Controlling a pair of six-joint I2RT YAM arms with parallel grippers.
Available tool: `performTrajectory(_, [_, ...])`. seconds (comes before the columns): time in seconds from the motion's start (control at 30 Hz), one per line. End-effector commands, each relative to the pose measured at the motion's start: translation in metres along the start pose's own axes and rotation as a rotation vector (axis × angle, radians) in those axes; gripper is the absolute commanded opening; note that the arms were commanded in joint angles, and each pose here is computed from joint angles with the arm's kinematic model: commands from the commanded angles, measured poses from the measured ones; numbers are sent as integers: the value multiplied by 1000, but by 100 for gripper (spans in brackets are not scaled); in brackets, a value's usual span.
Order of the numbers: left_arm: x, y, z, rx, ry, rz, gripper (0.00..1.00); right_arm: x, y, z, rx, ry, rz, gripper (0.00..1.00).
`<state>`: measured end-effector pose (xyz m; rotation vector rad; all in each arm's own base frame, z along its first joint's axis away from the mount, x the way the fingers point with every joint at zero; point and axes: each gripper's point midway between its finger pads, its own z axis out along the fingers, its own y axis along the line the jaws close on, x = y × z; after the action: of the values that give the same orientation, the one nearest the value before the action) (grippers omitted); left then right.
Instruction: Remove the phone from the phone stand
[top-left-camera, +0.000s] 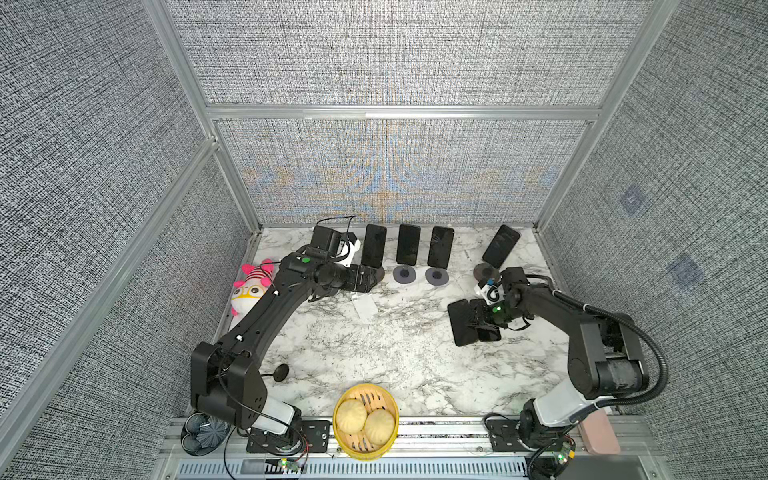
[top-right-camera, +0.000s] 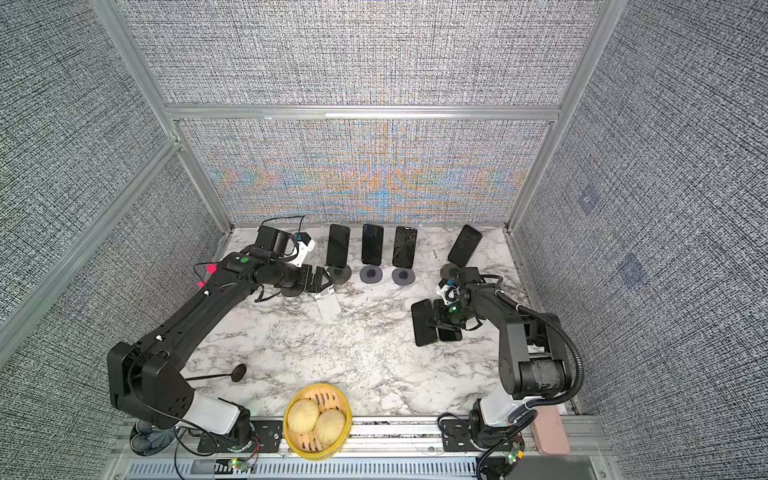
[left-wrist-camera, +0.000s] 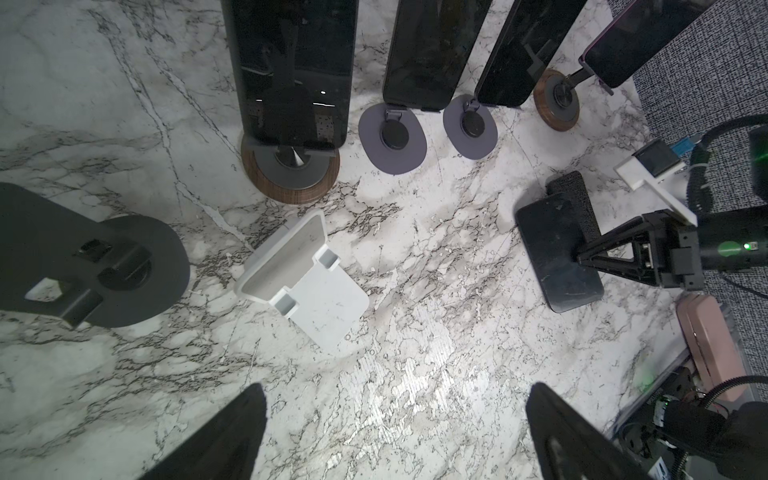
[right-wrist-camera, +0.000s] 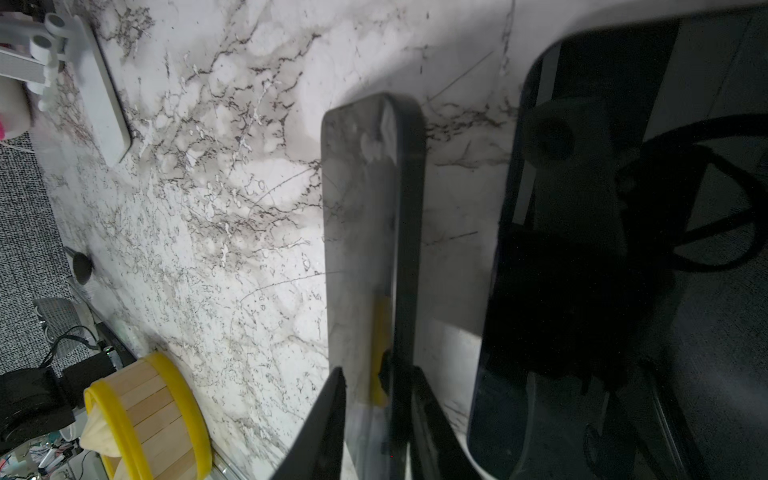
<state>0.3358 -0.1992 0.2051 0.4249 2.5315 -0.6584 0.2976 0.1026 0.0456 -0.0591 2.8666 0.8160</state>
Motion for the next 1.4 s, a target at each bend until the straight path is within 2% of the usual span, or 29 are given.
performTrajectory(0.0, [0, -2, -3, 4, -2, 11, 99, -2, -3, 0, 14, 8, 13, 27])
performTrajectory(0.23, [0, -1, -2, 4, 0, 10, 99, -1, -10, 2, 48, 27, 30, 27])
performTrajectory(0.37, [0, -1, -2, 4, -2, 12, 99, -5, -4, -9, 59, -15, 14, 27])
performTrajectory(0.5, [0, -1, -1, 2, 1, 8, 99, -7, 13, -17, 181, -70, -30, 27])
performTrajectory(0.63, [-1, 1, -3, -8, -8, 9, 99, 5, 27, -8, 351, -75, -40, 27])
performTrajectory(0.77, [-2, 1, -3, -11, -13, 8, 99, 9, 46, 5, 440, -81, -55, 27])
performTrajectory(0.97, [-3, 2, -6, -17, -19, 10, 99, -4, 69, 34, 465, -66, -92, 25])
performTrajectory(1.17, [-3, 3, -7, -27, -23, 14, 99, -9, 64, 57, 479, -38, -79, 21])
performTrajectory(1.37, [-3, 3, -8, -30, -25, 18, 99, -11, 54, 60, 530, -19, -87, 20])
